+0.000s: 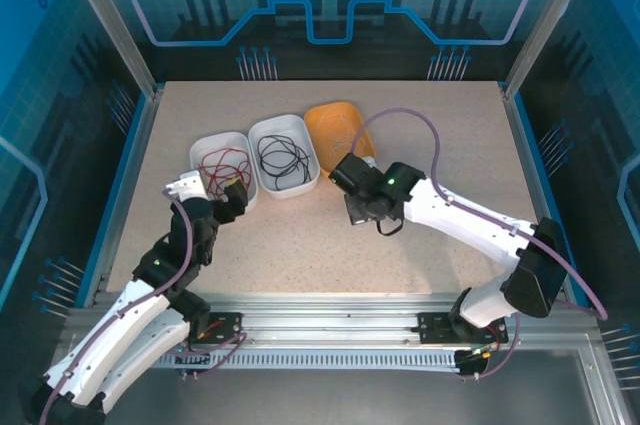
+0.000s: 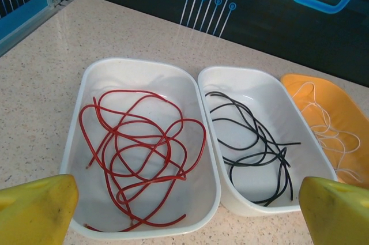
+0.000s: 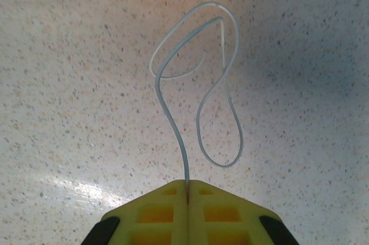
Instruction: Untangle the cables
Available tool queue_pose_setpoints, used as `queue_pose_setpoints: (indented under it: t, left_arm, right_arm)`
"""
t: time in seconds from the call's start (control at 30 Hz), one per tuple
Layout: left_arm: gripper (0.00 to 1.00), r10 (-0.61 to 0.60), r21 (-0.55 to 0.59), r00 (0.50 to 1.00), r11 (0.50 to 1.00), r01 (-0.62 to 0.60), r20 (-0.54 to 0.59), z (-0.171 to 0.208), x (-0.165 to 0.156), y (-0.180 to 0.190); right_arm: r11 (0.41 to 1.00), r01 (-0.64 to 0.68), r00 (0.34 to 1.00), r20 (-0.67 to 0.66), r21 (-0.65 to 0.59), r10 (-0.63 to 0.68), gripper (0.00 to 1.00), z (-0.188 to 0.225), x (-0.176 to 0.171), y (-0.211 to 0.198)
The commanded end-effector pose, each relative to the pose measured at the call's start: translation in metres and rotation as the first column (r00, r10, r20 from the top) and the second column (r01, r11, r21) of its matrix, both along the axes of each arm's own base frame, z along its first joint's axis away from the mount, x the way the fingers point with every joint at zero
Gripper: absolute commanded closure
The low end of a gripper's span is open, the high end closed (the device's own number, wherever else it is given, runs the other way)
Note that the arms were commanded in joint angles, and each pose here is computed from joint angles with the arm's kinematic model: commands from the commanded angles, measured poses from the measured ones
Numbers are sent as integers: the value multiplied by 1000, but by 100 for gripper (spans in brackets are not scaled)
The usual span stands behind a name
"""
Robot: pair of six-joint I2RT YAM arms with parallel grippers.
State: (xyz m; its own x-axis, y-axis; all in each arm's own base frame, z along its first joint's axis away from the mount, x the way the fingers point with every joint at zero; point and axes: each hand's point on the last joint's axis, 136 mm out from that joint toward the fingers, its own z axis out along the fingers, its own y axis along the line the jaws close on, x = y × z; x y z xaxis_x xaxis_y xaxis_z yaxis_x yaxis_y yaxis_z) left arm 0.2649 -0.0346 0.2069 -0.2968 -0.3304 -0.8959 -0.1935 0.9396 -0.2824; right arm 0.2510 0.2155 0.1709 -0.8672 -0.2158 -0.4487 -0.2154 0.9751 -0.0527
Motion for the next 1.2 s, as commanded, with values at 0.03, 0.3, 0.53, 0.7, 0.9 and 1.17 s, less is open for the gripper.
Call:
queue_pose_setpoints:
  t: [0.03,0.3,0.53,0.7,0.9,1.17]
  left_arm:
    - [1,-41,-4,999,999,40,-5,0,4,-7]
    - [1,-93,-6,996,996,93,-8,0,7,-17]
    - [1,-288,-16,957,957,288,-12,7,16,-56]
    - [1,-310,-26,949,951,309,-56,-1,21,-63]
    - [1,-307,-26,950,952,306,-58,0,22,-63]
    - [1,-299,-25,953,954,298,-58,1,20,-61]
  right_arm:
    - [971,-126,992,51,202,118,100,31,17,21]
    - [874,-256,965,164,412,205,100,77,39,28]
    - [862,-317,942,240,396,236,100,100,47,25]
    - [874,-312,940,251,371,230,100,101,65,24]
    - [910,-312,933,270,274,238,100,90,102,24]
    - [958,-247,943,263,147,203,100,48,171,28]
